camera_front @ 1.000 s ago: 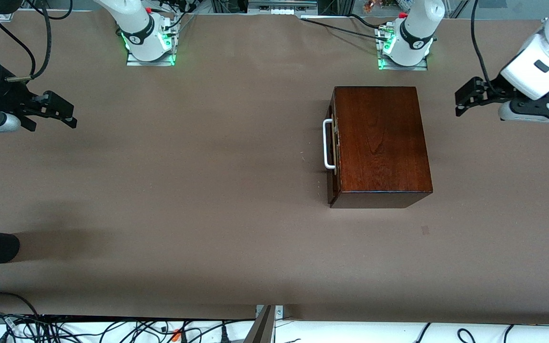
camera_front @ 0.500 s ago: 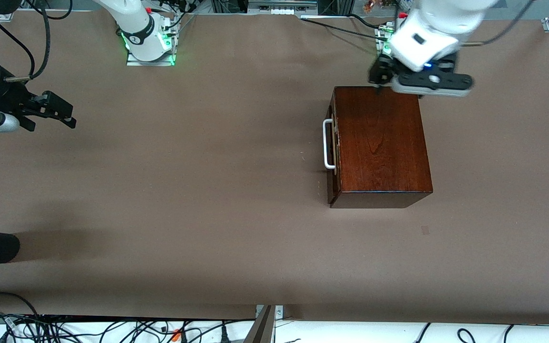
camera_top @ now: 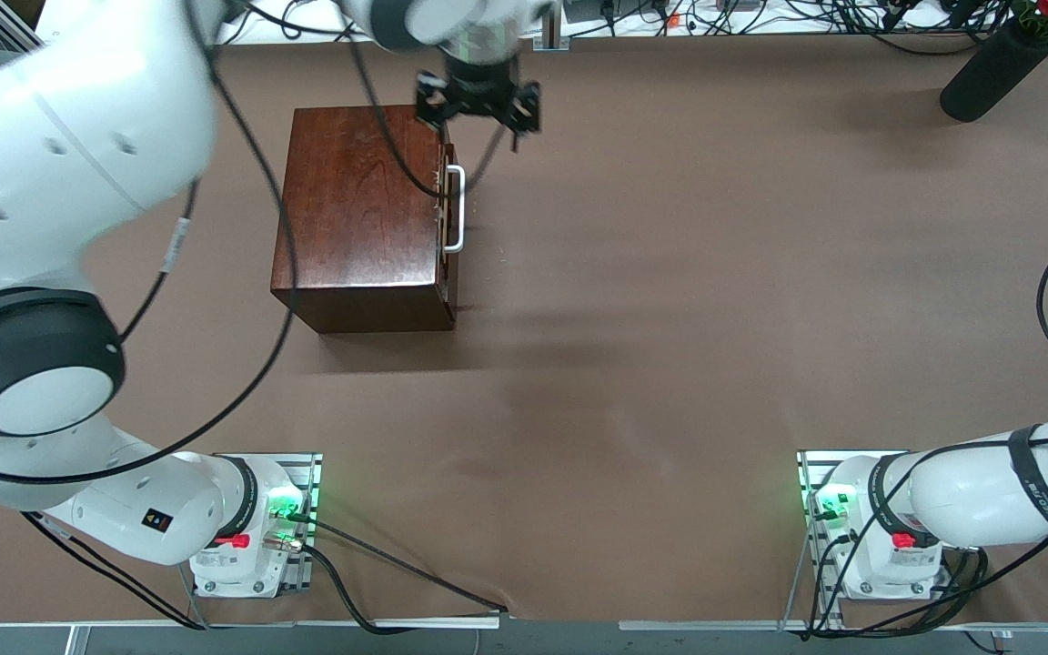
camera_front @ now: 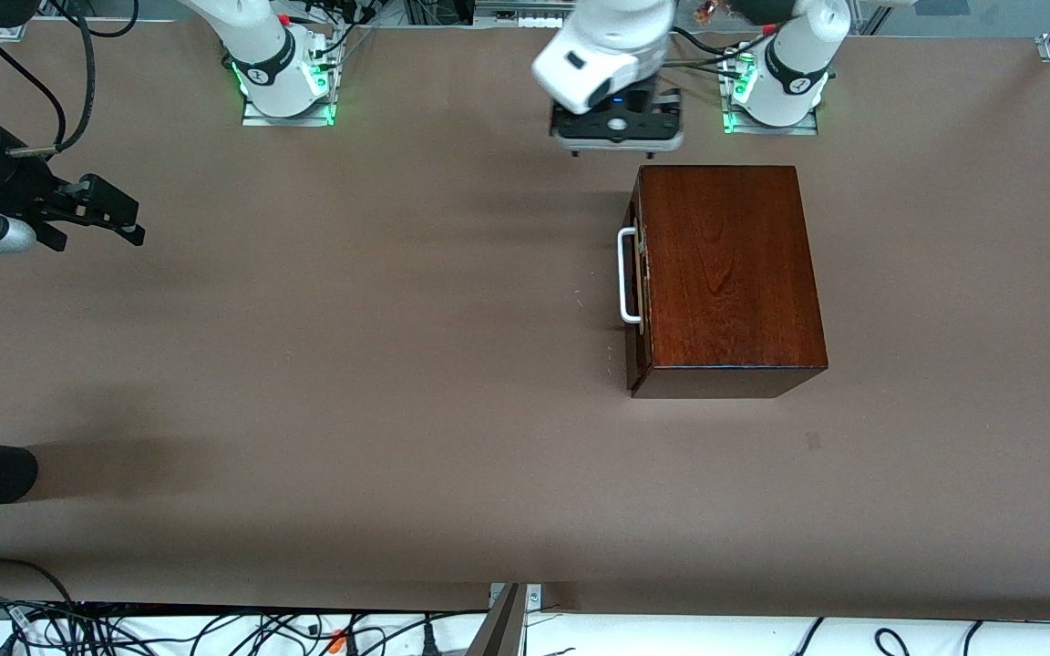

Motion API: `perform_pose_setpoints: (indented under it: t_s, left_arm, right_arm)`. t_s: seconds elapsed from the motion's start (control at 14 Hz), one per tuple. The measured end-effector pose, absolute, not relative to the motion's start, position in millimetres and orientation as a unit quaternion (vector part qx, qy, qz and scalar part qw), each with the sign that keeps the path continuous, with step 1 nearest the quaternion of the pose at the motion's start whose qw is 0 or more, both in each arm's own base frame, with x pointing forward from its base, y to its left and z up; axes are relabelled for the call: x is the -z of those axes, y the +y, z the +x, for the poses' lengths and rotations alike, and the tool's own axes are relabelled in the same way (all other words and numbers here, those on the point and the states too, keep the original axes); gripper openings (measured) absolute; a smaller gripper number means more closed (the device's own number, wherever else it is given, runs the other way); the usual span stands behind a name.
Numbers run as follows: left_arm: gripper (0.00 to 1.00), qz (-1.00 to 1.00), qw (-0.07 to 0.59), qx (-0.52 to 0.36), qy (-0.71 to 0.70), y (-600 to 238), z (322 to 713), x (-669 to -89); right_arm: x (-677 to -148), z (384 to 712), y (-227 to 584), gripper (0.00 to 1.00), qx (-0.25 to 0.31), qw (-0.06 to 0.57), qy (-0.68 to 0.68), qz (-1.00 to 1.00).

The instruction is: Open drawer, take yellow block, close drawer

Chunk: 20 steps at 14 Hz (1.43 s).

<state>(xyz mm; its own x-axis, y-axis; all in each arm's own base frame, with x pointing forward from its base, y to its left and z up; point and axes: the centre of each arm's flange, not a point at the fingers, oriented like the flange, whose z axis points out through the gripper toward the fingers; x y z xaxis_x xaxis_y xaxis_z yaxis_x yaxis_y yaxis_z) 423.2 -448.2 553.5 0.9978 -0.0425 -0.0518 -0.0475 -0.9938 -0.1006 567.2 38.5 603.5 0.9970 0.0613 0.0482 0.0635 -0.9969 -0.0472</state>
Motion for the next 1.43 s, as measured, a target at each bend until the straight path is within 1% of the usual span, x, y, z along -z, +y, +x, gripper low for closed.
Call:
perform_pose_setpoints:
  t_s: [0.07, 0.21, 0.5, 0.86, 1.43]
  left_arm:
    - [1.00, -0.998, 0.056, -0.024, 0.024, -458.3, 422.2, -542.4]
    - [1.00, -0.998, 0.052, -0.020, 0.021, -465.0, 433.4, -523.5]
    - [1.00, -0.996, 0.079, -0.016, 0.025, -467.5, 457.6, -464.3]
    - [1.00, -0.993, 0.107, 0.000, 0.049, -459.9, 457.9, -379.6]
    - [1.00, -0.990, 0.138, 0.003, 0.039, -439.0, 470.5, -308.4]
  right_arm:
    - [-603.5, 567.2, 38.5, 1.00, 0.023, 0.024, -0.031, -0.999]
    - [-603.5, 567.2, 38.5, 1.00, 0.023, 0.024, -0.031, -0.999]
    - [-603.6, 567.2, 38.4, 1.00, 0.023, 0.024, -0.031, -0.999]
    - [-603.6, 567.2, 38.5, 1.00, 0.024, 0.024, -0.031, -0.999]
    - [-603.7, 567.2, 38.5, 1.00, 0.024, 0.024, -0.031, -0.999]
